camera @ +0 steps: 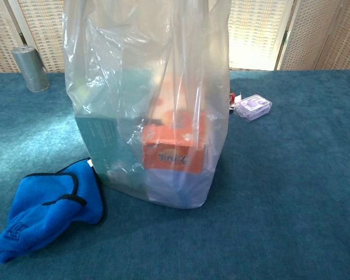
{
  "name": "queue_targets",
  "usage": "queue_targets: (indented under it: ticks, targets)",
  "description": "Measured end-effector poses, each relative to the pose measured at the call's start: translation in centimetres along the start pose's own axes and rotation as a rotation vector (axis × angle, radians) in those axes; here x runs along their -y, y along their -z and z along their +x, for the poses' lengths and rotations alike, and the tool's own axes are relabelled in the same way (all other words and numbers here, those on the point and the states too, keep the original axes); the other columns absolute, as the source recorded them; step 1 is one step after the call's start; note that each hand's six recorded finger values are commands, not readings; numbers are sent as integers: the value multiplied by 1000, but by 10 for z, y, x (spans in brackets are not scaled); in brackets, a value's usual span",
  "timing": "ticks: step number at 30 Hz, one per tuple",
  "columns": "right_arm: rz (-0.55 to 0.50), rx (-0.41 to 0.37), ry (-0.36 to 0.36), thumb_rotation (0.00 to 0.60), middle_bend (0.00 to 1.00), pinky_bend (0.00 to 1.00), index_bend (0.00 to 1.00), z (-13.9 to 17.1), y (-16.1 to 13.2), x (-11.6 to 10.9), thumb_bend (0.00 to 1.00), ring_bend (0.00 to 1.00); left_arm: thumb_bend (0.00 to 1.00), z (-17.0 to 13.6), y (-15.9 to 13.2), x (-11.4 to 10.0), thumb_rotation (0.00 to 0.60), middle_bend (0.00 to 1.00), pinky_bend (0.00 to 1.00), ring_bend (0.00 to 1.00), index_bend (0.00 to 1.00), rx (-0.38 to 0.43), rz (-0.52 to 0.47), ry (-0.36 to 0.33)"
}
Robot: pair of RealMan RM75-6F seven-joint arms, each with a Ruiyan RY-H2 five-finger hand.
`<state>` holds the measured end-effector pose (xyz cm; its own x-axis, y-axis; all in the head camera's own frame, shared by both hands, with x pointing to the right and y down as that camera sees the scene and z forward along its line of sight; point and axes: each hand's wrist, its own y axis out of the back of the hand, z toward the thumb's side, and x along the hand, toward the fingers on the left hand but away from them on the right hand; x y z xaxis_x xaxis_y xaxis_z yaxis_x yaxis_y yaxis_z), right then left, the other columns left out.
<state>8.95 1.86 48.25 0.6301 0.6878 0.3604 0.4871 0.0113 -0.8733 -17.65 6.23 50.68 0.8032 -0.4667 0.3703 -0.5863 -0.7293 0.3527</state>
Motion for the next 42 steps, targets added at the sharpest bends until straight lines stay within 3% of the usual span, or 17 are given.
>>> queue_targets:
  ticks: [12,17,27,42]
  targets:
    - [-35,2,61,600,166,267,1,-10,-5,-4,264,94,174,5,-1,5,362,351,534,389,257,-8,7,19]
    - [-35,11,73,600,166,266,1,-16,-6,-8,210,94,174,7,-3,8,347,351,534,385,259,-1,8,29]
    - [-40,22,73,600,166,237,1,-30,-12,-9,54,94,174,14,-7,12,235,351,460,364,265,21,-4,50]
    - [-48,17,93,600,165,230,1,-37,-19,-14,26,94,173,13,-4,7,115,351,430,362,262,24,13,38]
